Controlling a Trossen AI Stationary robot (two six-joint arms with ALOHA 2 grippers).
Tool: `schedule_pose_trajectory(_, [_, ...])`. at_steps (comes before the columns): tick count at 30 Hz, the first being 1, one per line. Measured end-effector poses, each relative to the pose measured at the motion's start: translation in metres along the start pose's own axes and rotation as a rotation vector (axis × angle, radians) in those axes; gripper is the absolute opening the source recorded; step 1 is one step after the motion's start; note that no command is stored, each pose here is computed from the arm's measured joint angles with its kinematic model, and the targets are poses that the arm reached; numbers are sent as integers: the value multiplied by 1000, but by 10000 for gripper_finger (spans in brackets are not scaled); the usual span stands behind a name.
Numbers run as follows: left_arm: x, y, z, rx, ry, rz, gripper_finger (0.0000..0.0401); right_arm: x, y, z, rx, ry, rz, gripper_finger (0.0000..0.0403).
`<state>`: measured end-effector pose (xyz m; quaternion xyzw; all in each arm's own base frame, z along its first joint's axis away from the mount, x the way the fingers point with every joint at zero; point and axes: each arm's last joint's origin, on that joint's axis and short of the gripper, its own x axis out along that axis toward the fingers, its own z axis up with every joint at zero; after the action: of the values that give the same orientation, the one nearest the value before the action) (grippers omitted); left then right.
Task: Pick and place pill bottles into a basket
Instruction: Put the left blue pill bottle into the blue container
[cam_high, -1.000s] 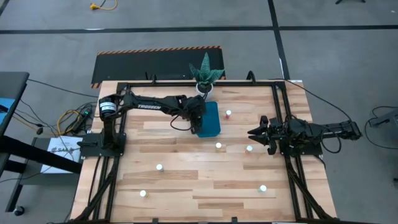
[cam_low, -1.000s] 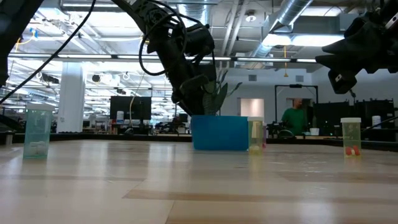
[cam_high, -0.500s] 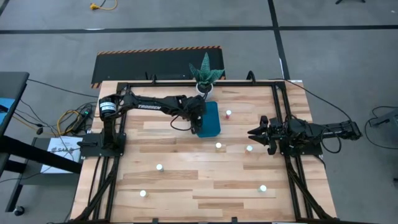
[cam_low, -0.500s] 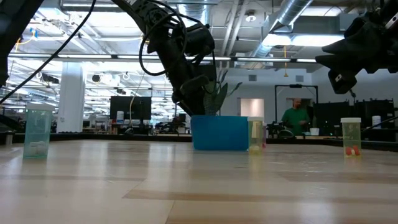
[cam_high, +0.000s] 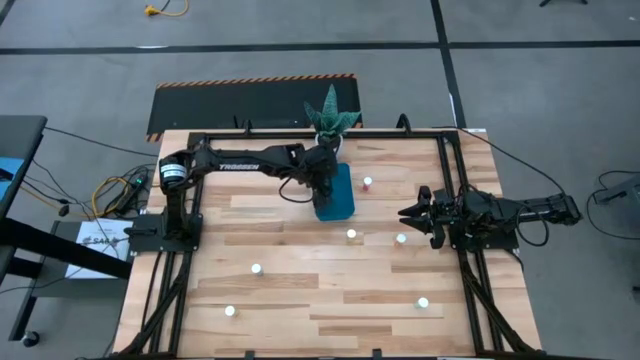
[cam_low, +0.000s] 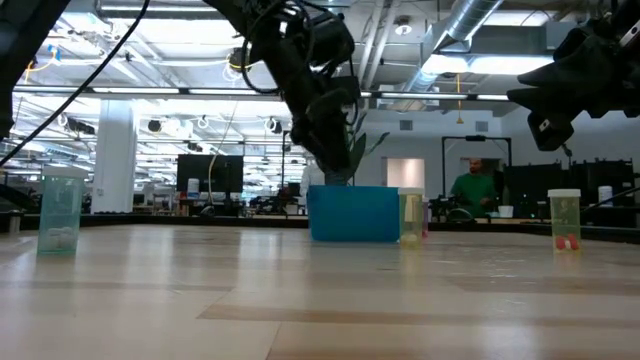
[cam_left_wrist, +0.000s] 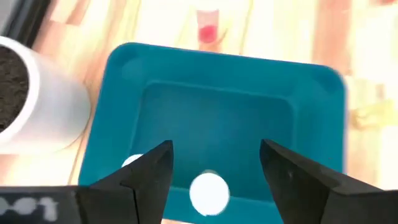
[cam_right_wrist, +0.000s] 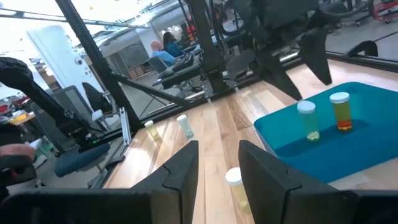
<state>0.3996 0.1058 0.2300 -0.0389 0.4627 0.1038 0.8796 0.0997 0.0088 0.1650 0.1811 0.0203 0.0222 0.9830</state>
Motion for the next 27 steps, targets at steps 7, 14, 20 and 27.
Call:
schedule_pose_trajectory(7, [-41, -2, 17, 3, -77, -70, 232, 0, 0, 0, 0, 0, 0, 108])
schedule_pose_trajectory(14, [-108, -10, 8, 18, -64, -75, 232, 0, 0, 0, 0, 0, 0, 108])
schedule_pose_trajectory(20, [-145, -34, -14, 61, -21, -105, 232, 0, 0, 0, 0, 0, 0, 108])
schedule_pose_trajectory(27, [-164, -53, -72, 121, 18, -180, 232, 0, 0, 0, 0, 0, 0, 108])
